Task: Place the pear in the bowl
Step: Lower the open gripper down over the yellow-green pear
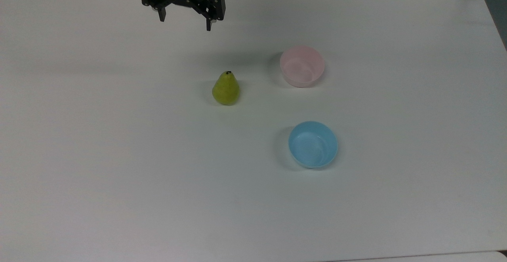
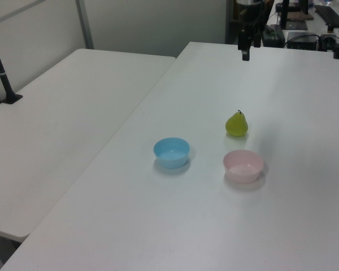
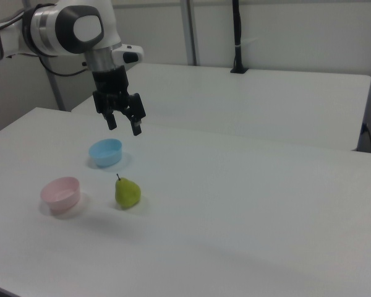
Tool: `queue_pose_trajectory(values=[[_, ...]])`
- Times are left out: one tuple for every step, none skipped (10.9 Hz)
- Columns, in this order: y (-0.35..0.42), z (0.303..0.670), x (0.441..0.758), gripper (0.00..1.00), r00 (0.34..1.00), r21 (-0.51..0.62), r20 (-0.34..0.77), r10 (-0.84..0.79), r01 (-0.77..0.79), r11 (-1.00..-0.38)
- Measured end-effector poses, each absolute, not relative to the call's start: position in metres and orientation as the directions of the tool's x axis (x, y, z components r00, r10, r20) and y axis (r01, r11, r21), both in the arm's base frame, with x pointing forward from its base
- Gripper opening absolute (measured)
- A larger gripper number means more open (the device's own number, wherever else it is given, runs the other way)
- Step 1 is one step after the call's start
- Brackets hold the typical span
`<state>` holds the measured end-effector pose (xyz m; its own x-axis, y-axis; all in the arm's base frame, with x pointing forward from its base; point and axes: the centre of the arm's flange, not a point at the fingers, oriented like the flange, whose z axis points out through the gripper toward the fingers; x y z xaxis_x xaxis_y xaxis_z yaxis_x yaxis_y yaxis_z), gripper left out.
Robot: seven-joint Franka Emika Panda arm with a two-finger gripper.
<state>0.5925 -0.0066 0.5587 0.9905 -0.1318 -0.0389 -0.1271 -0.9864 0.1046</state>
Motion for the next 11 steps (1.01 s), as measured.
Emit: queue_pose_trajectory(values=[[-0.007, 0.559, 0.592, 1.00, 0.990, 0.105, -0.039, -0.132, -0.128, -0.986], [-0.009, 0.559, 0.592, 1.00, 0.989, 0.076, -0.043, -0.144, -0.140, -0.987], [-0.016, 0.559, 0.592, 1.00, 0.986, 0.049, -0.045, -0.157, -0.155, -0.987], [-0.020, 0.559, 0.592, 1.00, 0.987, 0.038, -0.047, -0.153, -0.151, -0.988], [-0.021, 0.559, 0.592, 1.00, 0.990, 0.031, -0.049, -0.129, -0.128, -0.991], [-0.020, 0.559, 0.592, 1.00, 0.993, 0.028, -0.049, -0.110, -0.109, -0.994], [-0.019, 0.559, 0.592, 1.00, 0.994, 0.028, -0.050, -0.100, -0.099, -0.995], [-0.019, 0.555, 0.592, 1.00, 0.994, 0.028, -0.057, -0.092, -0.090, -0.996], [-0.019, 0.545, 0.594, 1.00, 0.994, 0.028, -0.076, -0.075, -0.073, -0.997], [-0.019, 0.529, 0.597, 1.00, 0.993, 0.026, -0.105, -0.045, -0.043, -0.999], [-0.019, 0.509, 0.602, 1.00, 0.990, 0.023, -0.141, -0.018, -0.015, -1.000]])
